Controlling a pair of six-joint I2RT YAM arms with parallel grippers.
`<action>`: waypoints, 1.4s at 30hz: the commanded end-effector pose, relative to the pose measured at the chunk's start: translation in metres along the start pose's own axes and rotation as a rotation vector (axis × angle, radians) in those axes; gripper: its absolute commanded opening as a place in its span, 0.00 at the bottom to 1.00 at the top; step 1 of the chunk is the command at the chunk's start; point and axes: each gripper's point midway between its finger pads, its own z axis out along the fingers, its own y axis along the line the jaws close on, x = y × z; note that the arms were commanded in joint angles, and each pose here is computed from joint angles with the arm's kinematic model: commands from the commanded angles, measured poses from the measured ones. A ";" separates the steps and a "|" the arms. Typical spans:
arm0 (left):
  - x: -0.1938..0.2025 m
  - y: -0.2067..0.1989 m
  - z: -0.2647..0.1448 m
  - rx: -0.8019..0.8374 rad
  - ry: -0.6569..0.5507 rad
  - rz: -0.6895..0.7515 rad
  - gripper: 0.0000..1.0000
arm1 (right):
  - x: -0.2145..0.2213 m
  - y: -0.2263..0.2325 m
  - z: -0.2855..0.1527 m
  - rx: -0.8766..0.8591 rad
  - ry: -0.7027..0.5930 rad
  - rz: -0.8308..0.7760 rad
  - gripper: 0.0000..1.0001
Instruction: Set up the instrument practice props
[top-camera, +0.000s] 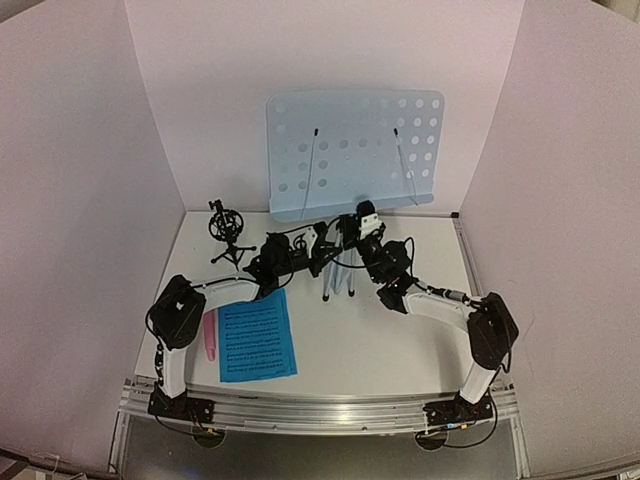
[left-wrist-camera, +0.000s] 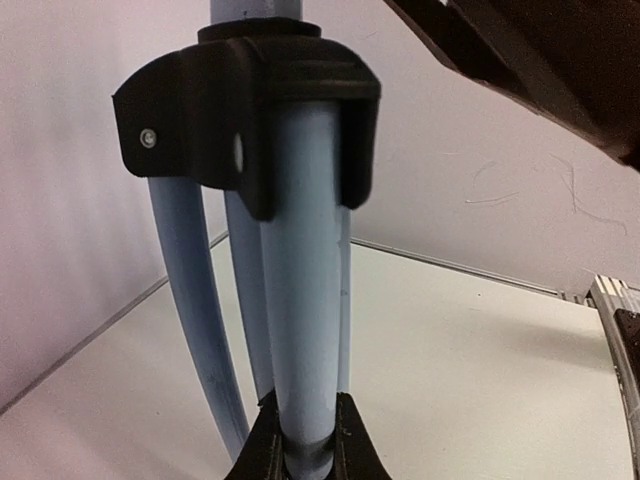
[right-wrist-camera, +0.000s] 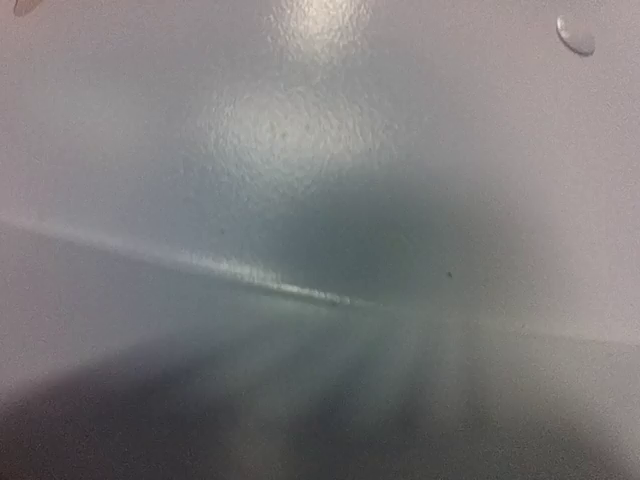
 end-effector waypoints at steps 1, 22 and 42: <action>-0.002 0.007 -0.012 0.003 0.003 0.196 0.00 | 0.004 0.014 -0.016 -0.083 0.101 -0.014 0.43; -0.022 -0.003 -0.010 0.111 0.059 -0.034 0.00 | 0.105 -0.007 -0.081 -0.312 0.685 0.092 0.62; -0.010 -0.003 -0.011 0.118 0.068 0.009 0.00 | 0.151 0.012 -0.050 -0.411 0.678 0.172 0.53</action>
